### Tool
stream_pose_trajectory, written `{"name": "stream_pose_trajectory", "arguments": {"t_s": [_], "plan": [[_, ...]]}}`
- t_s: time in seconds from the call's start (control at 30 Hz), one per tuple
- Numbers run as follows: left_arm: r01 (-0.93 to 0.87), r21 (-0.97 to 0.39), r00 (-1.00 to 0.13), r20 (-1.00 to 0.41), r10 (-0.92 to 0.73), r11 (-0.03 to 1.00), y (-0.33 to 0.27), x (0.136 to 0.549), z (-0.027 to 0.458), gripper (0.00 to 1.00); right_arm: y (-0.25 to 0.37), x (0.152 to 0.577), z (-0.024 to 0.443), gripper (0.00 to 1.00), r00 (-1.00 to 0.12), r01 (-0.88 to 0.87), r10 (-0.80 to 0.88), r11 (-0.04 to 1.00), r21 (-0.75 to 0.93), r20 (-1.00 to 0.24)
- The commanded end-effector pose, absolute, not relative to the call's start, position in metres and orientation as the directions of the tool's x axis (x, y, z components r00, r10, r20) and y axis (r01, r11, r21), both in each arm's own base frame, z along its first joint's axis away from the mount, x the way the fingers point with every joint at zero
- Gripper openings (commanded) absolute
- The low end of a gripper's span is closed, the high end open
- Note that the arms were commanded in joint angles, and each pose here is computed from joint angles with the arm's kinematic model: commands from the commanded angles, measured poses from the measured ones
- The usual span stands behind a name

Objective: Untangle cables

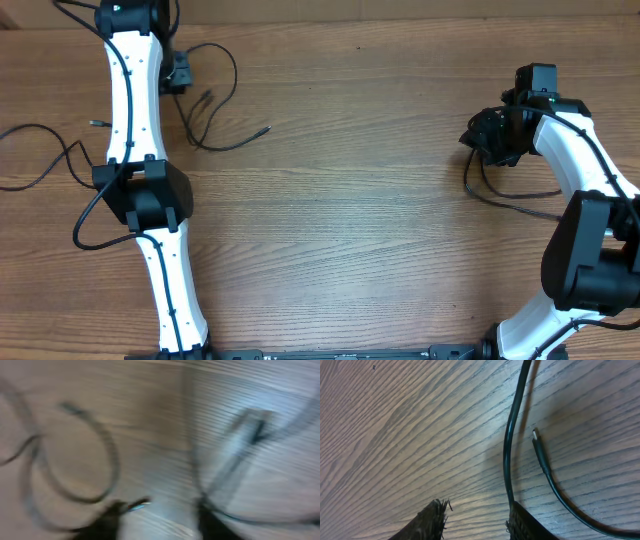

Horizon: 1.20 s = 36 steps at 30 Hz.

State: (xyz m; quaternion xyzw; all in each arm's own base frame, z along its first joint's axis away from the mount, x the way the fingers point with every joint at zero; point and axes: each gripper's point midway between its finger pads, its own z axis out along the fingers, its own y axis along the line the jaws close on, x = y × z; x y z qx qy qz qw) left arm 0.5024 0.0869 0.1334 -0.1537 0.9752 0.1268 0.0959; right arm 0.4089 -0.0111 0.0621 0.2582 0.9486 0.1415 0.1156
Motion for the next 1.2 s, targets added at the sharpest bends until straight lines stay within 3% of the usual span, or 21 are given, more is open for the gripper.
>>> {"name": "stream_pose_trajectory", "arguments": {"t_s": [0.0, 0.13, 0.2, 0.27, 0.37, 0.4, 0.53, 0.73, 0.9, 0.97, 1.03, 1.1, 1.17], "plan": [[-0.543, 0.250, -0.832, -0.289, -0.474, 0.802, 0.107, 0.495, 0.136, 1.00, -0.013, 0.409, 0.061, 0.44, -0.841, 0.454, 0.518, 0.832, 0.319, -0.153], [-0.420, -0.167, -0.892, -0.107, -0.440, 0.892, 0.022, 0.506, 0.127, 1.00, -0.041, 0.405, 0.057, 0.54, -0.833, 0.479, 0.506, 0.862, 0.168, -0.221], [-0.325, -0.307, -0.925, -0.093, -0.368, 0.895, -0.011, 0.513, 0.133, 1.00, -0.055, 0.405, 0.057, 0.61, -0.823, 0.498, 0.505, 0.862, 0.098, -0.259], [-0.283, -0.347, -0.938, -0.096, -0.334, 0.894, -0.029, 0.515, 0.135, 1.00, -0.057, 0.407, 0.057, 0.66, -0.820, 0.500, 0.504, 0.861, 0.090, -0.270], [-0.229, -0.349, -0.955, -0.098, -0.279, 0.908, -0.055, 0.513, 0.135, 1.00, -0.058, 0.410, 0.058, 0.68, -0.827, 0.482, 0.486, 0.872, 0.087, -0.284], [-0.171, -0.332, -0.968, -0.120, -0.222, 0.928, -0.068, 0.513, 0.135, 1.00, -0.055, 0.411, 0.058, 0.73, -0.827, 0.477, 0.486, 0.873, 0.106, -0.281], [-0.191, -0.148, -0.960, -0.181, -0.216, 0.970, -0.071, 0.515, 0.129, 1.00, -0.050, 0.408, 0.057, 0.78, -0.838, 0.466, 0.482, 0.876, 0.123, -0.255], [-0.052, -0.202, -0.962, -0.254, -0.104, 0.978, -0.146, 0.522, 0.135, 1.00, -0.050, 0.388, 0.019, 0.80, -0.880, 0.402, 0.408, 0.912, 0.079, -0.241], [-0.080, -0.178, -0.958, -0.259, -0.125, 0.981, -0.145, 0.522, 0.135, 0.99, -0.044, 0.379, -0.002, 0.78, -0.933, 0.252, 0.255, 0.967, 0.043, -0.256], [-0.102, -0.176, -0.959, -0.243, -0.144, 0.979, -0.139, 0.519, 0.134, 1.00, -0.042, 0.370, -0.013, 0.71, -0.936, 0.248, 0.251, 0.968, 0.044, -0.247], [-0.119, -0.165, -0.964, -0.218, -0.154, 0.979, -0.131, 0.515, 0.132, 1.00, -0.033, 0.365, -0.019, 0.44, -0.939, 0.235, 0.251, 0.967, 0.093, -0.233], [-0.138, -0.150, -0.966, -0.196, -0.166, 0.979, -0.121, 0.510, 0.130, 0.99, -0.012, 0.369, -0.017, 0.08, -0.941, 0.209, 0.254, 0.956, 0.207, -0.225], [-0.141, -0.147, -0.966, -0.198, -0.169, 0.979, -0.110, 0.510, 0.135, 0.99, 0.014, 0.372, -0.010, 0.04, -0.937, 0.204, 0.288, 0.912, 0.357, -0.199]]}}
